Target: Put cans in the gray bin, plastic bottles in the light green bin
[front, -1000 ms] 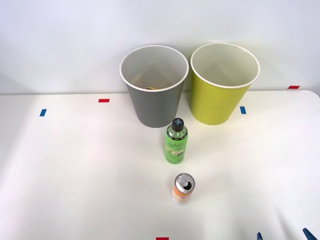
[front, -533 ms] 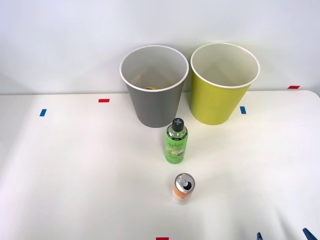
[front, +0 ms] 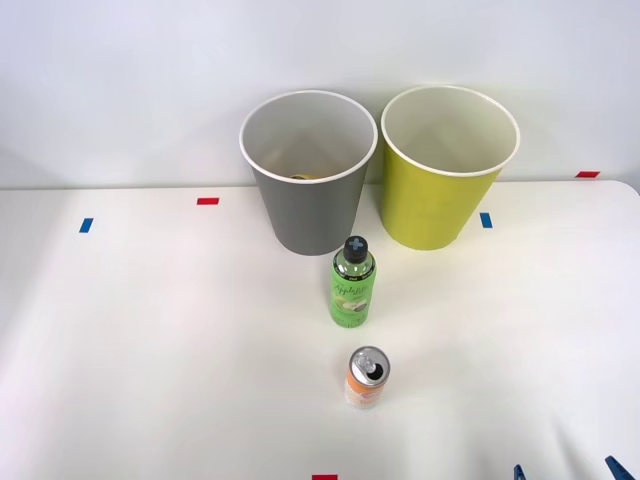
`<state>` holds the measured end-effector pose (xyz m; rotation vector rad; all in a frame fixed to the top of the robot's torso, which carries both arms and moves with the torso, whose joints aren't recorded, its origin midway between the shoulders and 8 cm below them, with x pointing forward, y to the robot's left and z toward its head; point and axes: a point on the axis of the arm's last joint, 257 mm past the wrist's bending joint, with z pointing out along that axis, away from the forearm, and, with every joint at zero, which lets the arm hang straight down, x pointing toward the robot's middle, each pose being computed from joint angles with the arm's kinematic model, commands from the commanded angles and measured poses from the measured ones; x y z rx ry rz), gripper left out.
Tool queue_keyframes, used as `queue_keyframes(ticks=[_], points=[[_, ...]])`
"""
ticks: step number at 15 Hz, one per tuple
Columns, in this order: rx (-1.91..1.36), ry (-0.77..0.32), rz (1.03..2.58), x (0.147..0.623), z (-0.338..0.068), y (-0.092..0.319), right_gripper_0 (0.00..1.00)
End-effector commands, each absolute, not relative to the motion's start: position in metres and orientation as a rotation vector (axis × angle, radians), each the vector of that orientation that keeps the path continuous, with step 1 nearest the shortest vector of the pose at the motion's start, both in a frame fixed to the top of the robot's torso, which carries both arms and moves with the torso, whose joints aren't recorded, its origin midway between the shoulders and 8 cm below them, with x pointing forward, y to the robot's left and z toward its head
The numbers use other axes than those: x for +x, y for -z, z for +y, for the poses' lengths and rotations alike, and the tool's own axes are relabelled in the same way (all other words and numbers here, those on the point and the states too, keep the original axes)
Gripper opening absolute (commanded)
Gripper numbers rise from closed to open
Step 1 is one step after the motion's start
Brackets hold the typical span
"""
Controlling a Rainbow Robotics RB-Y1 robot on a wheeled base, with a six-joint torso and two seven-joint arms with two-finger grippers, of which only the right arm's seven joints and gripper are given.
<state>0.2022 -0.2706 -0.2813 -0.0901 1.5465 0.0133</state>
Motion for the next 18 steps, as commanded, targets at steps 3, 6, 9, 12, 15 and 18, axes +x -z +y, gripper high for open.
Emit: queue_keyframes(ticks=[3, 6, 9, 12, 15, 18], points=[[-0.09, -0.013, 1.547, 0.2022, -0.2706, 0.2813, 0.98], [-0.09, -0.013, 1.547, 0.2022, -0.2706, 0.2813, 0.98], [-0.09, -0.013, 1.547, 0.2022, -0.2706, 0.2813, 0.98], [-0.09, -0.013, 1.547, 0.2022, -0.2706, 0.2813, 0.98], [-0.09, -0.013, 1.547, 0.2022, -0.2706, 0.2813, 0.98], [-0.09, -0.013, 1.547, 0.2022, -0.2706, 0.2813, 0.98]])
